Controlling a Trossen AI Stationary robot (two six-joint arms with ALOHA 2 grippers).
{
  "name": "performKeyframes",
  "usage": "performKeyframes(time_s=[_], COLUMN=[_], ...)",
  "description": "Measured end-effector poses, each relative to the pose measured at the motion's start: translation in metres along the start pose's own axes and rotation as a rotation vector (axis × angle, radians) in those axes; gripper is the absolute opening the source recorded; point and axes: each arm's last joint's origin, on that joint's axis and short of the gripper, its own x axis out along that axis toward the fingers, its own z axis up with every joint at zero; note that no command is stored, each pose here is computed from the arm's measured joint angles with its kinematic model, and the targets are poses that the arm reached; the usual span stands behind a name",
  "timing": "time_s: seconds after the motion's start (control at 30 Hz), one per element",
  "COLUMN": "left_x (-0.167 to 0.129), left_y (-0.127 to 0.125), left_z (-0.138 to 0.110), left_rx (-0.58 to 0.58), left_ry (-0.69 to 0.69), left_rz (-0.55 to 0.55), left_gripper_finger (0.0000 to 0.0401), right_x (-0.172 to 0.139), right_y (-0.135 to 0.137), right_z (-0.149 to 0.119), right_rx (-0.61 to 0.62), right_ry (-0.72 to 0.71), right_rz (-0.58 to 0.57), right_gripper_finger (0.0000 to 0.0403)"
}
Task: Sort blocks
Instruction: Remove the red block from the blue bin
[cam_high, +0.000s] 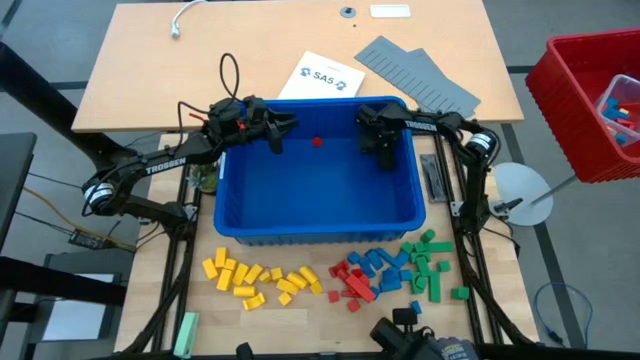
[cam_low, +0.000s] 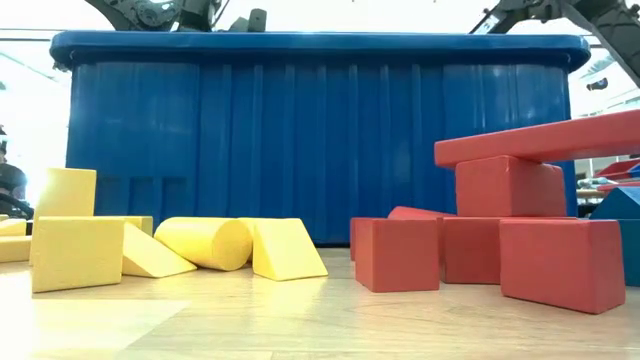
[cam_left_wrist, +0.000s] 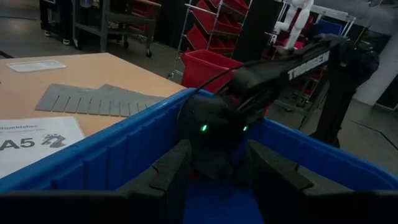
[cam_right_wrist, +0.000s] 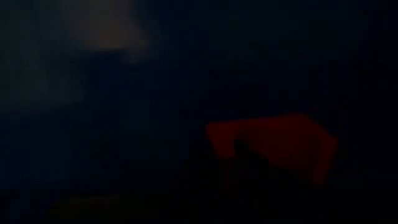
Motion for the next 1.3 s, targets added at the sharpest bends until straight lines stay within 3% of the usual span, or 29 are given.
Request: performKeyframes(time_s=[0.2,0.4,0.57,0.77,1.03,1.3], left_x=[0.0,0.0,0.0,0.0,0.0,0.0], left_y=[0.0,0.0,0.0,0.0,0.0,0.0], left_z=[0.0,0.0,0.0,0.0,0.0,0.0], left_rx=[0.0,0.0,0.0,0.0,0.0,0.0], left_ry=[0.0,0.0,0.0,0.0,0.0,0.001], left_rz=[0.001,0.0,0.0,0.0,0.0,0.0], left_gripper_finger=[0.0163,0.0163,0.0163,0.0163,0.0163,0.0163], right_x=[-0.052,-0.128,-0.194,-0.249,-0.286,-0.291], right_y=[0.009,0.036,0.079,0.14,0.213,0.283], right_z=[-0.007,-0.022,-0.042,-0.061,-0.068,-0.055], right_rx=[0.073,0.119,0.171,0.163,0.071,-0.048], right_ry=[-0.171,-0.424,-0.699,-0.939,-1.117,-1.115], right_rz=[-0.012,-0.045,0.02,0.12,0.284,0.345], right_gripper_finger=[0.0029,0.0015,0.0016,0.0017,0.0018,0.0017])
